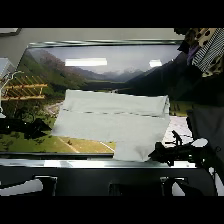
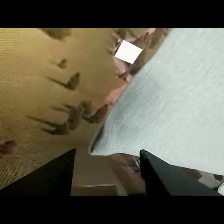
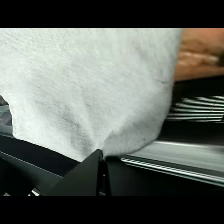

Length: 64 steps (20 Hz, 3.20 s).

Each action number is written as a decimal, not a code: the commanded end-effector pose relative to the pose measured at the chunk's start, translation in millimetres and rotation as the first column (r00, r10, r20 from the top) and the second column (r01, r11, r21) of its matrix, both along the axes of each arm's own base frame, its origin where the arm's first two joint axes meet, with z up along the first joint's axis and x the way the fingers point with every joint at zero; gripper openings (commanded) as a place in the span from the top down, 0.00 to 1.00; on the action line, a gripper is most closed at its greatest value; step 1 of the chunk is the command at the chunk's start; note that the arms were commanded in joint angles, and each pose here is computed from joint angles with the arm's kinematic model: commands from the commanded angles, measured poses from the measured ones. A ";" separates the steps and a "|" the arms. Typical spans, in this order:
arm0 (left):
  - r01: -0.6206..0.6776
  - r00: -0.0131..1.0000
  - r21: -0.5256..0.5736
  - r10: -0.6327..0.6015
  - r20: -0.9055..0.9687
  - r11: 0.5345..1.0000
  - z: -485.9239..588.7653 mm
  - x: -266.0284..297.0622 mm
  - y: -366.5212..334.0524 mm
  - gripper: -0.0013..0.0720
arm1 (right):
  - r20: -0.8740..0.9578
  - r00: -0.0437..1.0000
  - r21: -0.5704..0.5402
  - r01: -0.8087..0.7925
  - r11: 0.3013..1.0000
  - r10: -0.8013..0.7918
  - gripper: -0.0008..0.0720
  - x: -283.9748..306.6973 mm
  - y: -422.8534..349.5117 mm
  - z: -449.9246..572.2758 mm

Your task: Fold the clothes and pants, and hang the long-sleeved shirts on hangers.

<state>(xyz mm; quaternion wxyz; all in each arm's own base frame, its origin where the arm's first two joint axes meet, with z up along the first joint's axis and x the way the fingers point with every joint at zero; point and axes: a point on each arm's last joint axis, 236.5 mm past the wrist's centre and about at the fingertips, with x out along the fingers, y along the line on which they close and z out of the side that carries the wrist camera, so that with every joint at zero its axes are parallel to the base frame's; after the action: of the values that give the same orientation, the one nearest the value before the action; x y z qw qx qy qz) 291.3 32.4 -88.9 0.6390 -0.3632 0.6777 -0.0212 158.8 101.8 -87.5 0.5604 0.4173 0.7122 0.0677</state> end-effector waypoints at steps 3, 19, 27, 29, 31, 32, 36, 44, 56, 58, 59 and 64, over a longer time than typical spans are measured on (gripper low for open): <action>0.005 1.000 -0.042 -0.004 0.028 0.999 -7.8 7.2 -10.3 0.35 | 0.019 1.000 0.014 -0.009 1.000 0.008 0.94 1.8 2.5 2.2; 0.052 0.999 -0.036 -0.052 0.001 0.998 14.1 -4.4 -27.3 0.96 | 0.114 0.989 0.026 -0.101 0.995 0.097 0.94 11.3 2.7 46.6; -0.014 0.981 0.083 -0.002 0.194 0.996 92.2 3.9 -24.8 0.96 | 0.260 0.964 -0.053 -0.047 0.997 0.059 0.94 3.1 4.8 100.7; -0.026 0.966 0.080 0.004 0.259 0.996 100.2 29.8 -29.6 0.96 | 0.324 0.946 -0.053 0.007 0.999 0.010 0.94 40.5 -3.3 103.4; -0.021 0.948 0.096 -0.010 0.317 0.995 102.8 63.1 -35.2 0.96 | 0.367 0.930 -0.009 0.029 1.000 -0.024 0.94 81.7 -7.3 103.9; -0.009 0.943 0.106 -0.027 0.332 0.994 100.4 79.6 -38.8 0.96 | 0.383 0.923 0.022 0.038 0.999 -0.044 0.94 105.5 -9.6 103.2; -0.017 0.934 0.117 -0.026 0.357 0.993 84.3 142.5 -44.6 0.96 | 0.401 0.913 0.093 0.037 0.995 -0.071 0.94 186.2 -22.2 92.5; -0.005 0.919 0.110 -0.039 0.393 0.994 67.3 237.2 -53.3 0.96 | 0.447 0.891 -0.118 0.144 0.983 -0.077 0.94 301.4 -51.3 76.0; 0.000 0.909 0.129 -0.054 0.414 0.992 39.2 276.4 -56.4 0.96 | 0.461 0.880 -0.173 0.220 0.960 -0.118 0.94 328.2 -71.5 67.6; 0.007 0.918 0.125 -0.056 0.392 0.992 22.5 276.2 -60.5 0.96 | 0.432 0.897 -0.178 0.186 0.966 -0.093 0.94 326.0 -63.1 49.8; 0.010 0.920 0.124 -0.058 0.388 0.992 17.2 276.5 -62.9 0.96 | 0.417 0.905 -0.179 0.174 0.968 -0.085 0.94 324.9 -60.6 41.1; 0.030 0.896 0.179 -0.106 0.431 0.983 39.2 284.2 -52.5 0.44 | 0.401 0.913 -0.156 0.142 0.977 -0.069 0.47 312.7 -69.3 57.4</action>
<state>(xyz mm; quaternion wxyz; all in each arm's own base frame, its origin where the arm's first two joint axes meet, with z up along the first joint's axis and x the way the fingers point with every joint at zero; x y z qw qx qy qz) 572.9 -27.9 -59.2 0.7931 -0.2890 0.5318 -0.0681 480.8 37.8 -40.3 0.7377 0.3821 0.5551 0.0418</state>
